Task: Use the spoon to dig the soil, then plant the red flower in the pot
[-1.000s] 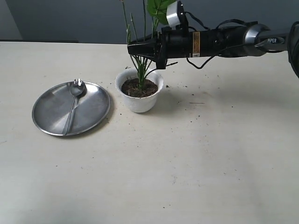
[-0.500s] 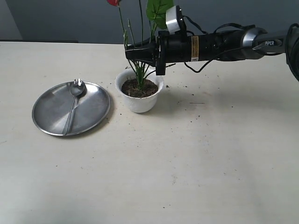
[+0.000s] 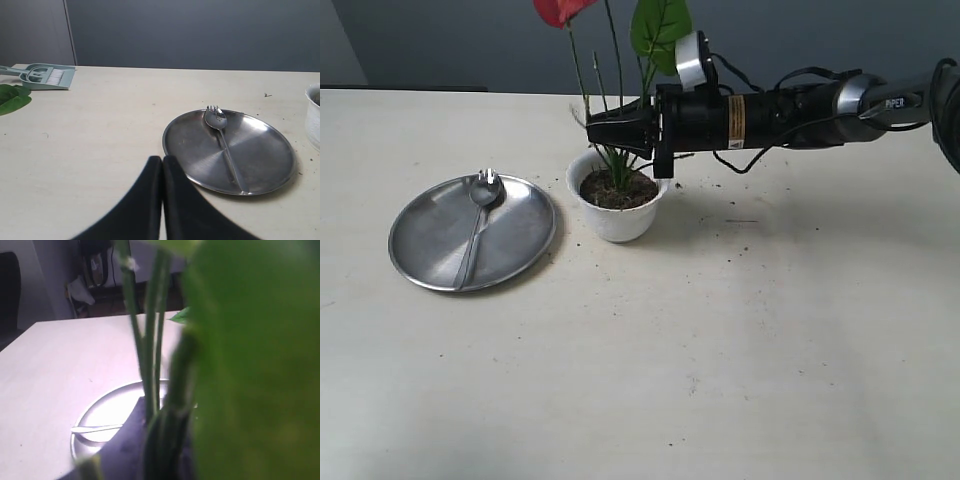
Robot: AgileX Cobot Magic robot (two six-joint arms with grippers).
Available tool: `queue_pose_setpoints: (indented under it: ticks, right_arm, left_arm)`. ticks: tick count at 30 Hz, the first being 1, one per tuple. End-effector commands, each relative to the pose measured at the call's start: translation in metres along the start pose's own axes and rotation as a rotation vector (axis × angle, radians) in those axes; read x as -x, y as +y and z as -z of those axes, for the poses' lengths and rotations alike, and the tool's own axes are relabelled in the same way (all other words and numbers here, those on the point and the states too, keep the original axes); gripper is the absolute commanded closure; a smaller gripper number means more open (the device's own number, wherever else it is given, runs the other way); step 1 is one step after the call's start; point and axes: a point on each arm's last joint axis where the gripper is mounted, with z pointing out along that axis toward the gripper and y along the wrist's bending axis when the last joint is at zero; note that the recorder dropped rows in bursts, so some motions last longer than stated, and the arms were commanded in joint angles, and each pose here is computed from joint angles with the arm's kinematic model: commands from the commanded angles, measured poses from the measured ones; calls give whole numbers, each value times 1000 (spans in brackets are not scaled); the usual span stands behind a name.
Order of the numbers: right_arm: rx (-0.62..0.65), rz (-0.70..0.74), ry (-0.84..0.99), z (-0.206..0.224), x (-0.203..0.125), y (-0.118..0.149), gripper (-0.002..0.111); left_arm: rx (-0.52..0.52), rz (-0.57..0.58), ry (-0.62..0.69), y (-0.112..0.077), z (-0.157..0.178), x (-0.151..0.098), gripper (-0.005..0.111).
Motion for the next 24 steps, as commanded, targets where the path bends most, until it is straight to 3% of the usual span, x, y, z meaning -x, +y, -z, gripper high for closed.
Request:
queue_pose_setpoints:
  ticks: [1, 8, 24]
  right_arm:
    - [-16, -30, 296, 1, -59, 4, 109]
    - [-20, -92, 301, -1, -82, 3, 109]
    - [-13, -94, 328, 0, -84, 4, 109]
  left_arm:
    - [-3, 4, -6, 0, 0, -1, 106]
    - [-3, 4, -6, 0, 0, -1, 106]
    - [-3, 4, -6, 0, 0, -1, 106]
